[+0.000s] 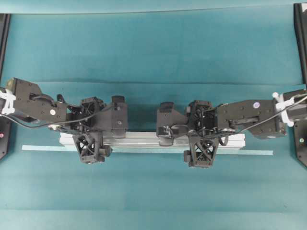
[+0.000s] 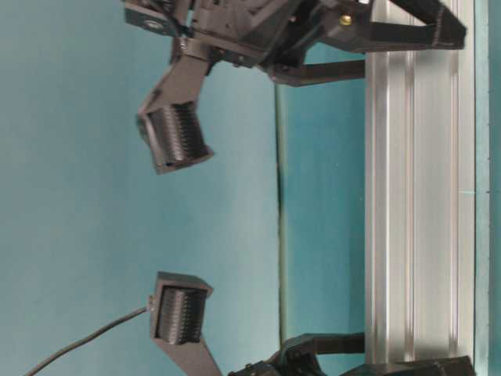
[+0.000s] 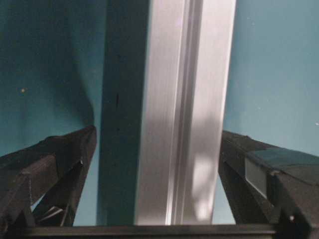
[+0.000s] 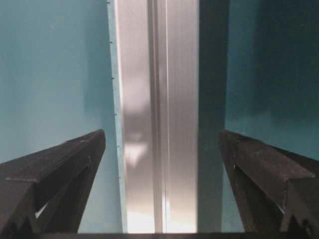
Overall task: Lift the metal rail with both hands.
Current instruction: 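Close both grippers around the rail's top edge, then lift the rail with both grippers and pull it back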
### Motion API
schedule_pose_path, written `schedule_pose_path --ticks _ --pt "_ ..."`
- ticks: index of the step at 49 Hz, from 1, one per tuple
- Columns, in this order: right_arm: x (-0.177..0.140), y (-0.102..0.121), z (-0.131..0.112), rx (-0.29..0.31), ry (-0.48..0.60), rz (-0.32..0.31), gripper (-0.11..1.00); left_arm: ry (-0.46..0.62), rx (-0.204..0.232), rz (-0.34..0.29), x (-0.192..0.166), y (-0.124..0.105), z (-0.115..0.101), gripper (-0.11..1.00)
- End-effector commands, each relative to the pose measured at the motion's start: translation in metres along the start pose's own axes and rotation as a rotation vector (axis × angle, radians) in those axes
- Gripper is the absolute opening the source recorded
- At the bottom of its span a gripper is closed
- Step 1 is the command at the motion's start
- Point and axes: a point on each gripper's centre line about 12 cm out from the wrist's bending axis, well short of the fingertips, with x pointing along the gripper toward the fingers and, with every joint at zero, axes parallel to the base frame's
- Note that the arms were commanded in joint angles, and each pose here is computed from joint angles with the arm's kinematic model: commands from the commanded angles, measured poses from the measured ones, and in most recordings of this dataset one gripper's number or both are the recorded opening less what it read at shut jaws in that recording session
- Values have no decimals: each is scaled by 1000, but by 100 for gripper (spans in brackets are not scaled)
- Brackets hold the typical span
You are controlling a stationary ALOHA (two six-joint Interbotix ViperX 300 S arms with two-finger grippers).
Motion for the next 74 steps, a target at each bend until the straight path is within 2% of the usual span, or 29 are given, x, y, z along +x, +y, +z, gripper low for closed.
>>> schedule_pose_path --ticks 1,14,18,21,27,30,51,61,74 --pt "4 1 -1 1 8 -1 96 -20 2 0 0 0 5 100" --pt "7 0 -6 3 14 -2 95 -37 0 -1 1 0 7 99" --pt "6 -2 -5 10 12 -3 87 -37 0 -1 1 0 7 94" --pt "6 -3 -5 14 15 -4 74 -32 1 -1 1 0 7 83" --pt "6 -2 -5 14 20 -2 40 -32 10 -3 1 -2 6 50" --pt "6 -2 -5 17 20 -1 38 -32 12 -3 1 -2 7 37" --pt "1 -4 -4 23 29 0 38 -47 4 -4 -3 -2 11 37" --pt "-28 -10 6 44 19 -1 38 -60 2 -1 -25 -1 25 37" --pt "-77 -17 17 63 30 -2 38 -60 -8 10 -75 3 50 37"
